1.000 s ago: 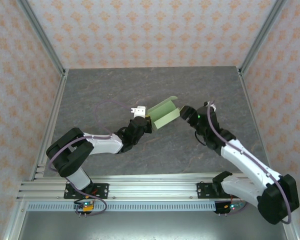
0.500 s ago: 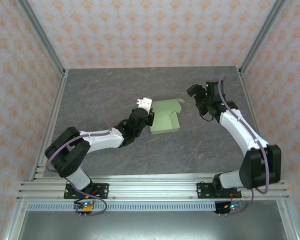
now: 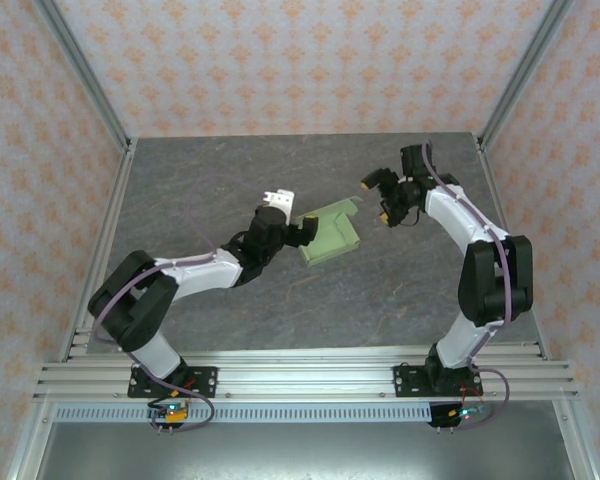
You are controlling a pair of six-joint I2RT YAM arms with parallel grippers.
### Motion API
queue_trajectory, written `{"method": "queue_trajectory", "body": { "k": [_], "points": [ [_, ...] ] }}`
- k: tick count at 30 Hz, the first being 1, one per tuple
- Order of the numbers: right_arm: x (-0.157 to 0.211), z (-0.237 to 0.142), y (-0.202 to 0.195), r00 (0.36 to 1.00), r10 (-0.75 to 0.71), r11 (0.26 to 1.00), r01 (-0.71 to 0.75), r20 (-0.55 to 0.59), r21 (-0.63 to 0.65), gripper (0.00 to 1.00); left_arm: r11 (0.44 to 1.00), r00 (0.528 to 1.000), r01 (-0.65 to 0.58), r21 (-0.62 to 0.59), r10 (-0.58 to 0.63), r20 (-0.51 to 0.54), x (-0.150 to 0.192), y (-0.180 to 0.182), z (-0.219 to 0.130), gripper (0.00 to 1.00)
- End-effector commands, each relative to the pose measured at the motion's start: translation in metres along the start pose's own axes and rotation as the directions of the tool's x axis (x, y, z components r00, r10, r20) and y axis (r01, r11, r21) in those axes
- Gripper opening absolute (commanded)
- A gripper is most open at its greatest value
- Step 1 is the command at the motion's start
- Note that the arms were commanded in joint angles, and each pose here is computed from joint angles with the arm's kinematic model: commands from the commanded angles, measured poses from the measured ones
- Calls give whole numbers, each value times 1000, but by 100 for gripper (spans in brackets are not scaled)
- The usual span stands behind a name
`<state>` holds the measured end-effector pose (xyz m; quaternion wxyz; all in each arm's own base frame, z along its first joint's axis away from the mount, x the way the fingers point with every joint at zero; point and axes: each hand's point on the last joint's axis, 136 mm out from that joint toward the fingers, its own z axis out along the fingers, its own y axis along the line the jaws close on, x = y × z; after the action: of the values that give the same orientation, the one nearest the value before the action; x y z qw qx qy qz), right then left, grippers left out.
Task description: Fold the paper box
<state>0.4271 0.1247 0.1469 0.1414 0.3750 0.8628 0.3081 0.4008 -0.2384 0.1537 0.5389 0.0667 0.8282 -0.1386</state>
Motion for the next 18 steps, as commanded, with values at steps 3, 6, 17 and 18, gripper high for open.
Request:
{"method": "queue_trajectory", "body": {
  "k": [3, 6, 17, 18],
  "points": [
    [-13, 5, 7, 998, -40, 998, 42, -49, 47, 89, 953, 953, 287, -97, -273, 133, -44, 43, -50, 100],
    [-11, 17, 17, 992, -43, 998, 47, -116, 34, 90, 851, 871, 491, -186, -476, 123, -37, 67, -59, 100],
    [16, 41, 33, 964, -84, 996, 89, -253, 9, 85, 597, 595, 789, -141, -801, -64, -14, 30, -10, 94],
    [20, 42, 33, 962, -86, 996, 92, -261, 10, 85, 578, 573, 804, -139, -816, -78, -11, 26, -4, 93]
  ]
}}
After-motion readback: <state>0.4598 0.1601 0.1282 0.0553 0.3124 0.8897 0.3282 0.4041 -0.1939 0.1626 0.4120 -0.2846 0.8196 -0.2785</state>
